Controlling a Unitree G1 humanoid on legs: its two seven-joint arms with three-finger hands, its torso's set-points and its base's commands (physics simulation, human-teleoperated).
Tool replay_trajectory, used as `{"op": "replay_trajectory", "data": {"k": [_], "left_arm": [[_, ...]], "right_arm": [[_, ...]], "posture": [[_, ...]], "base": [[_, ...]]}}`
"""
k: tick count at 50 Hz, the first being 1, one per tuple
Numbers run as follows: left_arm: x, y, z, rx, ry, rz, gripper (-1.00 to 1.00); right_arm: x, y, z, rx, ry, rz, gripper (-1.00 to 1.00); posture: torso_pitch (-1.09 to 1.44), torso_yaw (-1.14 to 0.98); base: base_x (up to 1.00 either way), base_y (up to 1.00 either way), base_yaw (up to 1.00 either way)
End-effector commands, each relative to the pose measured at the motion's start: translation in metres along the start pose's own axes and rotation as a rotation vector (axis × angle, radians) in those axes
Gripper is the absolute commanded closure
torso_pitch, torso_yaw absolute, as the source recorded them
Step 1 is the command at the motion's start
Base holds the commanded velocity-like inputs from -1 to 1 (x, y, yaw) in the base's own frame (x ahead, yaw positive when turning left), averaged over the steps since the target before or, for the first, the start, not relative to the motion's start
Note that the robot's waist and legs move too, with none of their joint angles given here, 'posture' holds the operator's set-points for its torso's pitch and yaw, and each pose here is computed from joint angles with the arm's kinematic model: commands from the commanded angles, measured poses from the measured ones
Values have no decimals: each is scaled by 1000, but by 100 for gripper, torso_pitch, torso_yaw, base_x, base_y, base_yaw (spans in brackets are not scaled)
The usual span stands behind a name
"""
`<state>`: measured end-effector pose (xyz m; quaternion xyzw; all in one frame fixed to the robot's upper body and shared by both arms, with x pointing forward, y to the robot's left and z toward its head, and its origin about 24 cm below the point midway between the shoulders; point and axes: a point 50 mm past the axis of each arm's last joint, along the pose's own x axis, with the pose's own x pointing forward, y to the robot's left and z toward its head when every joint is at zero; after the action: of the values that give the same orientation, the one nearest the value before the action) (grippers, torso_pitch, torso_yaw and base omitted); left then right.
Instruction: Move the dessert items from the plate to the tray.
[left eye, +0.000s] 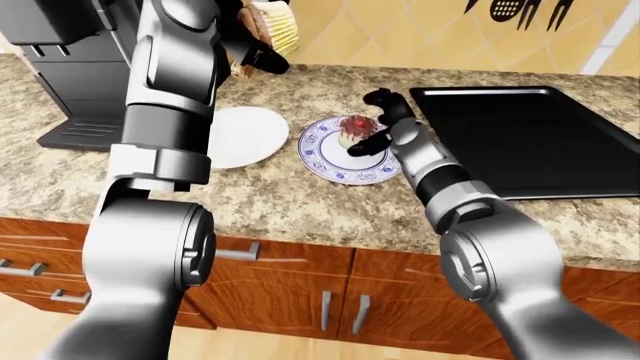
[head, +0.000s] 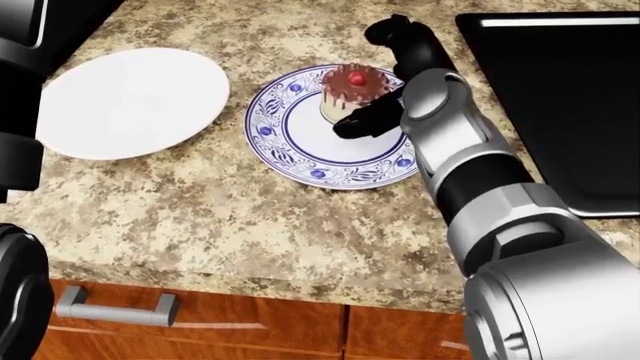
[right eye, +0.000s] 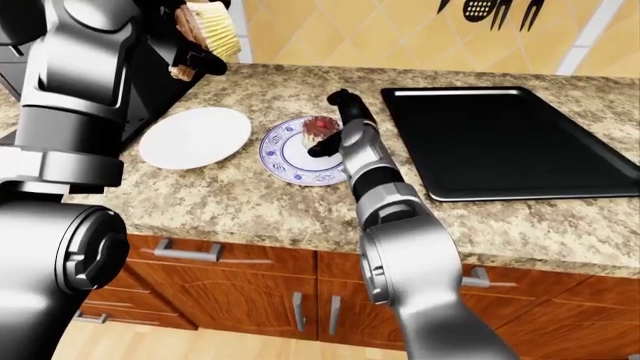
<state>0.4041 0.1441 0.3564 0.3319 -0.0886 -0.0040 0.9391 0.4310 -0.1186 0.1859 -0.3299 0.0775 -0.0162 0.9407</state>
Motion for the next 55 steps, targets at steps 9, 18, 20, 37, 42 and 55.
{"op": "replay_trajectory", "data": {"k": [9,18,20,37,42,55], "left_arm": [[-6,16,24,13,-91,60,100],[-6,16,23,16,-90,61,100],[-6,15,23,17,-90,60,100],[-5,17,22,14,-89,63,100],[-6,17,23,16,-91,61,100],[-6,17,23,16,-93,63,100]], "right_arm": [[-2,-13,27,-5,-119,-54,-38],[-2,-10,30,-4,-147,-50,-31],[-2,-10,30,-4,-150,-47,-29],[-3,-7,33,-17,-171,-44,-9],[-3,-5,32,-22,-170,-44,5],[-3,-6,34,-14,-181,-57,40]], "posture": [[0,0],[0,0],[0,0],[0,0],[0,0],[0,0]], "base": [[0,0,0],[0,0,0],[0,0,0],[0,0,0],[0,0,0],[0,0,0]]}}
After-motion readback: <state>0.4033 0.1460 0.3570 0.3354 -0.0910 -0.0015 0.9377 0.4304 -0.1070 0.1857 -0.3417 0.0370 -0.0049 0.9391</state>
